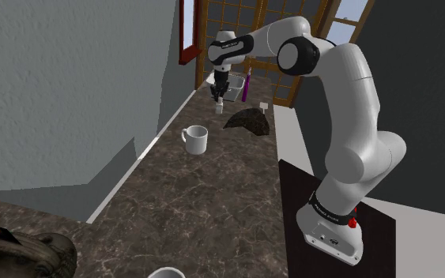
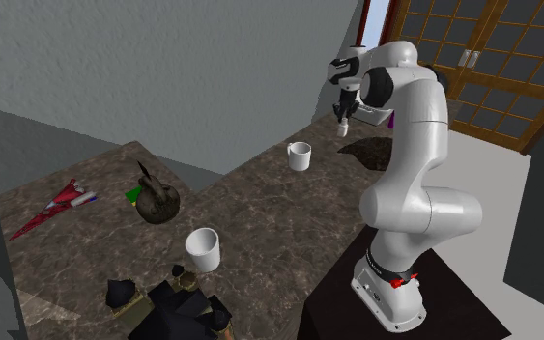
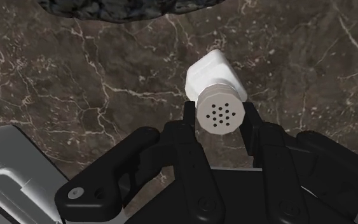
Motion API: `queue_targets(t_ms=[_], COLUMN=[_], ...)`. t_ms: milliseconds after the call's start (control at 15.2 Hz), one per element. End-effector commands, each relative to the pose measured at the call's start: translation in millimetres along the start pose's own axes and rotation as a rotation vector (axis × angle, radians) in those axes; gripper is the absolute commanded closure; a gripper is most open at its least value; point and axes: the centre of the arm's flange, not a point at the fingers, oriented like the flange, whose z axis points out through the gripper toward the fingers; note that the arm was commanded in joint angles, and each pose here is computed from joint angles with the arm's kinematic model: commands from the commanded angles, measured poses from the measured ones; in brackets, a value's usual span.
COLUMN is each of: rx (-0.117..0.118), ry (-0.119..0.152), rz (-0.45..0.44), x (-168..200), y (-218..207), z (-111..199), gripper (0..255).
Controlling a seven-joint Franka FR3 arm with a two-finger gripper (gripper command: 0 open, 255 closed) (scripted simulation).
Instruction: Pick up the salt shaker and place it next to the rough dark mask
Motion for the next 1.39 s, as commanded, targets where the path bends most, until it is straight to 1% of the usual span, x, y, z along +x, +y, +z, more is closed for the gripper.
queue_targets(t_ms=[0,462,990,1056,1320], rx=[0.0,0.0,0.0,0.0,0.0], ry=[0.0,0.0,0.0,0.0,0.0], rz=[0.0,0.0,0.0,0.0,0.0], x=[-0.3,0.2,0.2,0.2,0.2], y=[-0.2,-0.7,-0.7,-0.7,-0.7], z=[10.5,48.6,48.6,48.6,48.6], gripper=[255,255,255,0,0])
